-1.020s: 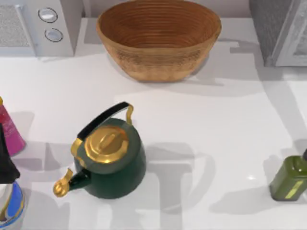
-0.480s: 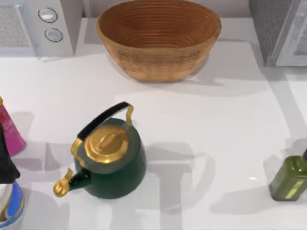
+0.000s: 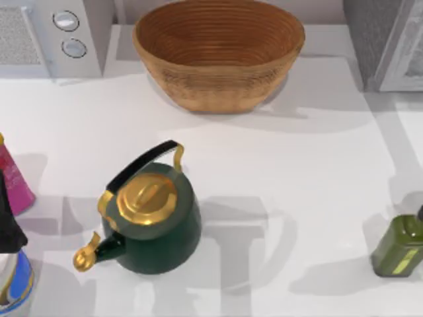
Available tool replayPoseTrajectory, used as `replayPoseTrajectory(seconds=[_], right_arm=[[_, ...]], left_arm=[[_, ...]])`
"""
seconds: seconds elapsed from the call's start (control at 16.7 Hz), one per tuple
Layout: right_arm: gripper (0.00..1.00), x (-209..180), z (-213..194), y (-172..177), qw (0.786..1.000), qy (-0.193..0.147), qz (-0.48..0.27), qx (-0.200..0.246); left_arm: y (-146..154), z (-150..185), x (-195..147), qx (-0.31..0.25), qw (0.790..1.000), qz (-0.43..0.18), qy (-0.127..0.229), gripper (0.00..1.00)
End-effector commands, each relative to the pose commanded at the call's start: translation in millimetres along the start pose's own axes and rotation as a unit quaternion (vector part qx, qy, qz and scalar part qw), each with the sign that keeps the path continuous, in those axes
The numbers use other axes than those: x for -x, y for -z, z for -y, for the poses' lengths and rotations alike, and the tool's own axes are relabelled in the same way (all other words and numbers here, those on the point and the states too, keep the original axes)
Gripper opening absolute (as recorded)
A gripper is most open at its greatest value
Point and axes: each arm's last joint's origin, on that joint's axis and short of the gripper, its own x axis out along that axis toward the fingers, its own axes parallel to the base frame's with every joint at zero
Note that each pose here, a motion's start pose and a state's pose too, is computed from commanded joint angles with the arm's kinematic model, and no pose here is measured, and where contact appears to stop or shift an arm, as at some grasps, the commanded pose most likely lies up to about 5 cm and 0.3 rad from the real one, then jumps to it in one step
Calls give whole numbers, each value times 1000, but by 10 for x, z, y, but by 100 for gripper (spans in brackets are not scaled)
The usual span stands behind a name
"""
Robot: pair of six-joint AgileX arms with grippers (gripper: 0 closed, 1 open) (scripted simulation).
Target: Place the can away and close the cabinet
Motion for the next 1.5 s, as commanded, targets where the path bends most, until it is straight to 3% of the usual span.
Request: replayPoseTrajectory(seconds=[0.06, 0.84, 1.5], right_arm=[[0, 0, 0, 0, 1000, 0, 0, 0], [98, 0, 0, 0, 1000, 0, 0, 0], [100, 11, -4, -2, 1000, -1, -1, 1]], left_arm=[[0, 0, 0, 0, 1000, 0, 0, 100], [0, 0, 0, 0, 1000, 0, 0, 100], [0, 0, 0, 0, 1000, 0, 0, 100]])
